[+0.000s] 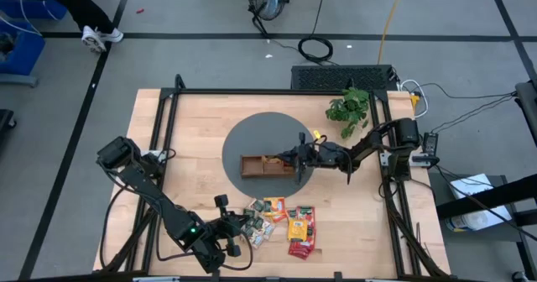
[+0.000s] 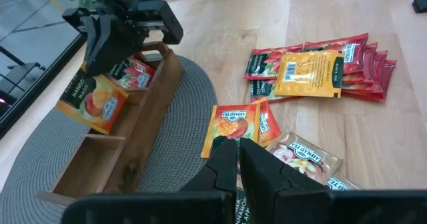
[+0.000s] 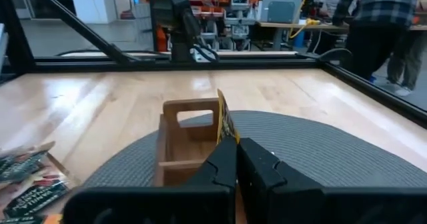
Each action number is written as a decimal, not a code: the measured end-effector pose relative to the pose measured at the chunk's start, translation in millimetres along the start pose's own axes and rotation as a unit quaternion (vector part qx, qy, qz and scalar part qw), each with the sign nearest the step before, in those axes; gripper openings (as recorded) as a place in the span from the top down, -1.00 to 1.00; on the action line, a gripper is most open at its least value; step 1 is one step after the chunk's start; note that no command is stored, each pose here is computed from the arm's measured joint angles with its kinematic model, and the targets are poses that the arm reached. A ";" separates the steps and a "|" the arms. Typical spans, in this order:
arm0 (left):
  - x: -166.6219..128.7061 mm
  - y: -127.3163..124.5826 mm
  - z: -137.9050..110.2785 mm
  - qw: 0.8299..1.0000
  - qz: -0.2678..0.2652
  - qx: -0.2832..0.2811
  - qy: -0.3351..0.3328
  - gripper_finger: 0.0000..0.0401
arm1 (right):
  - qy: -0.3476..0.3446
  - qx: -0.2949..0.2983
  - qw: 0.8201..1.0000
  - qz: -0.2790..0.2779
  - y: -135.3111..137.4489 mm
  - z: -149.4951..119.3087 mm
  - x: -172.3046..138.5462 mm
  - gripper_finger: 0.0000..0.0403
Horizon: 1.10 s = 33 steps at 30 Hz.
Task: Pick & Place Tea
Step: Put the orange tea bag into the middle slot of the wooden organizer
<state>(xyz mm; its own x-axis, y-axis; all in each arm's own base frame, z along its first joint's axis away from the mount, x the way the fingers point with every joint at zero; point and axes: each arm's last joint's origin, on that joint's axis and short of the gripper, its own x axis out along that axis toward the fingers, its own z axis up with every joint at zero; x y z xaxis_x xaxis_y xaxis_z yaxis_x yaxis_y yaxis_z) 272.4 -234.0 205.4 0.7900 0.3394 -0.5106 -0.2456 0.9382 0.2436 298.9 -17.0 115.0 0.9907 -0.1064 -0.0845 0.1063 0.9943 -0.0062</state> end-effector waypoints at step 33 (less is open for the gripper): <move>0.1 -0.1 -0.1 1.000 0.000 0.013 0.000 0.87 | 0.015 0.005 1.000 -0.015 -0.6 -2.9 -0.1 0.65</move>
<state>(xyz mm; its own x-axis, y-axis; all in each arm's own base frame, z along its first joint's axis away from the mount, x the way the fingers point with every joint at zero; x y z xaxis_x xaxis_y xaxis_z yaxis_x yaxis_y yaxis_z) 272.5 -234.1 205.3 0.7900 0.3394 -0.5106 -0.2315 0.9363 0.2643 298.6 -17.6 112.0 0.9842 -0.1350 -0.1145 0.1360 0.9907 0.0010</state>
